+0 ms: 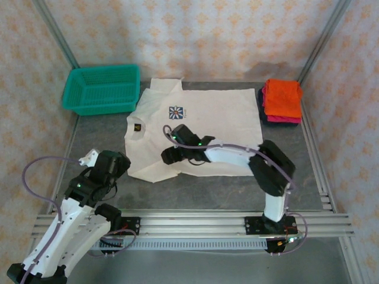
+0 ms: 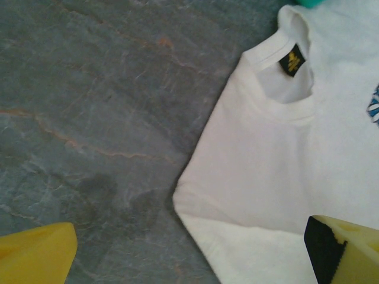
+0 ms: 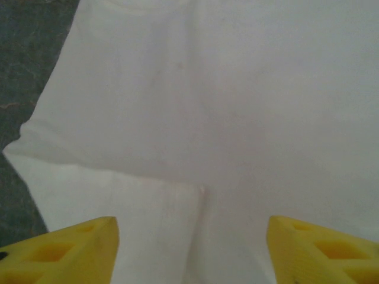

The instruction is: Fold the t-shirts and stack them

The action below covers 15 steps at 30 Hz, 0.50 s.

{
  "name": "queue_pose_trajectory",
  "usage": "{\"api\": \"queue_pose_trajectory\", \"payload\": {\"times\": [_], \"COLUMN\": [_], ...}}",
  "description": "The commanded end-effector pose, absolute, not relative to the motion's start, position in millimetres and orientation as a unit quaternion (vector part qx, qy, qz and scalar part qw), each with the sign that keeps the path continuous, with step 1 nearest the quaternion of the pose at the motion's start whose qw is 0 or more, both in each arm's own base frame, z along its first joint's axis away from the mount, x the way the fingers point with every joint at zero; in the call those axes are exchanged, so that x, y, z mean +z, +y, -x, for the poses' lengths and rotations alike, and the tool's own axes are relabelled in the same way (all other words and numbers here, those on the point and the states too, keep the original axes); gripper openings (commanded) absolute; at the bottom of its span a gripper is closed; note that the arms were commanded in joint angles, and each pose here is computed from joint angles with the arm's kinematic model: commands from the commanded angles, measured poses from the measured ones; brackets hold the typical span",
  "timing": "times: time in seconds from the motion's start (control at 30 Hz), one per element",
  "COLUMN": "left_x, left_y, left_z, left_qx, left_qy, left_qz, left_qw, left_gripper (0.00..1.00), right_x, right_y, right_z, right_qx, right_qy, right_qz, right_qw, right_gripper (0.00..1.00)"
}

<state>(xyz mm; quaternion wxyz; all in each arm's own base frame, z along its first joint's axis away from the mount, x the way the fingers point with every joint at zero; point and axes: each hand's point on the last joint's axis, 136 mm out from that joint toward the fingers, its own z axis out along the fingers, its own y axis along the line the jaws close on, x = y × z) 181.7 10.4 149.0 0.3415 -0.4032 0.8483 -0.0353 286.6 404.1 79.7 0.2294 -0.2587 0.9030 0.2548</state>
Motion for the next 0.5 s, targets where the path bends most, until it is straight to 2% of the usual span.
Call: {"api": "queue_pose_trajectory", "payload": {"times": [0.0,0.17,0.33,0.4,0.47], "left_x": [136,136,132,128,123], "left_y": [12,3,0,-3,-6], "left_z": [-175,-185,-184,-184,-183], "left_qx": [-0.011,-0.019,-0.027,-0.032,-0.037], "left_qy": [0.862,0.870,0.872,0.874,0.877], "left_qz": [0.399,0.388,0.389,0.389,0.390], "left_qw": [0.313,0.303,0.296,0.289,0.280], "left_gripper": [1.00,1.00,1.00,1.00,1.00], "right_x": [73,49,56,62,67], "right_y": [427,434,433,431,430], "right_z": [-297,-296,-291,-286,-282], "right_qx": [0.271,0.267,0.268,0.269,0.270], "right_qy": [0.903,0.910,0.908,0.907,0.905], "right_qz": [0.251,0.254,0.256,0.257,0.255], "right_qw": [0.218,0.193,0.195,0.198,0.206], "right_gripper": [0.61,0.50,0.15,0.12,0.14]}}
